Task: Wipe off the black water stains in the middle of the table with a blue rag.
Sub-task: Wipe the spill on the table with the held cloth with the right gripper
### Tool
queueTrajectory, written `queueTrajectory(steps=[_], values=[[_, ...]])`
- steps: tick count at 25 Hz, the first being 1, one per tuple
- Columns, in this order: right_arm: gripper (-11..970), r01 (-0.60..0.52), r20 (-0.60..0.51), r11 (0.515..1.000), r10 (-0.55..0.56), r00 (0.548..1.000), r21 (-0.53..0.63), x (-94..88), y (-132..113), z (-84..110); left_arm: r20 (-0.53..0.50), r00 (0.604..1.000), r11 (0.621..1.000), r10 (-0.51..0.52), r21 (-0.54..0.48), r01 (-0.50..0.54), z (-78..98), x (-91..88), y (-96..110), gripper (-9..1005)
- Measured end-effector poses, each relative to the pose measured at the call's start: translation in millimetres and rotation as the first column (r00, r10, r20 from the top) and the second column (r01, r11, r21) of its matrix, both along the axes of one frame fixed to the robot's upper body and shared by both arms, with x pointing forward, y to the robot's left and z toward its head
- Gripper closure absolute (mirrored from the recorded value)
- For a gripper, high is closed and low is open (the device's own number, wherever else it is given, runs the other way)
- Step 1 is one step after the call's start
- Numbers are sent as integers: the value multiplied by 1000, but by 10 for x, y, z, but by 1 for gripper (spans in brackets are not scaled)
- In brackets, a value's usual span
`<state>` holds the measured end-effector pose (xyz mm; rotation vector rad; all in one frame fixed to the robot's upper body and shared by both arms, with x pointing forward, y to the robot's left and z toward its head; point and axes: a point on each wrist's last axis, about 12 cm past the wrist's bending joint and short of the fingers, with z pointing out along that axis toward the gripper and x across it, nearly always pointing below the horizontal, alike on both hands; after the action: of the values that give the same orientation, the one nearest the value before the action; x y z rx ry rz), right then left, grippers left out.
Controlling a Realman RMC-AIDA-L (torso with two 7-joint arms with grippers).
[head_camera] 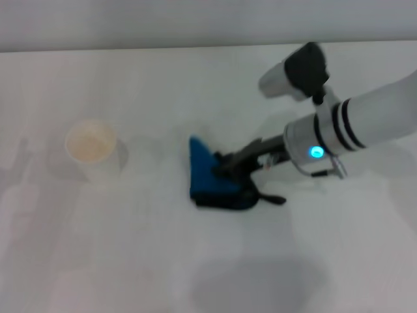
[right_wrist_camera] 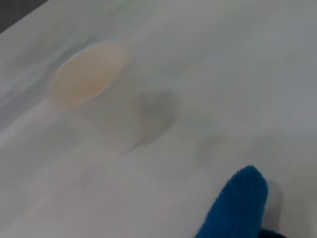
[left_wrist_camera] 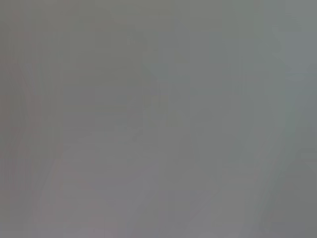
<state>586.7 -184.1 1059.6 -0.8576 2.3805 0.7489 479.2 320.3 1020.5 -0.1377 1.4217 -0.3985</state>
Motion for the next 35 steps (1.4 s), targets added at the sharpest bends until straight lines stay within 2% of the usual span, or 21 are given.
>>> queueTrajectory(steps=[5,9,13,17,25,27,31,35], values=[[881,162,82,987,-162,983,9,173,-238,32,-9,1000,1000,14,-5,-14,-27,-65,33,119],[881,217,116,976,-218,969,21,181,-371,6,-6,1000,1000,13,-9,-13,-28,-77,25,119],[885,183,71,983,-184,980,14,92,-305,-97,11,1000,1000,2,-19,-2,-12,-81,-7,119],[885,127,24,991,-128,991,43,-16,-130,-150,16,1000,1000,-2,-24,3,-4,-72,-21,120],[884,-58,-67,995,63,996,75,-146,5,-53,28,1000,1000,-9,-25,9,20,-37,-32,120],[885,-54,-56,997,57,997,63,-102,-56,-18,29,1000,1000,-8,-26,9,23,-32,-31,119],[885,80,45,994,-84,995,71,125,-362,108,30,1000,1000,-6,-27,7,26,-29,-29,119],[884,147,124,983,-161,979,113,267,-534,266,31,1000,1000,-5,-24,6,29,-27,-20,119]])
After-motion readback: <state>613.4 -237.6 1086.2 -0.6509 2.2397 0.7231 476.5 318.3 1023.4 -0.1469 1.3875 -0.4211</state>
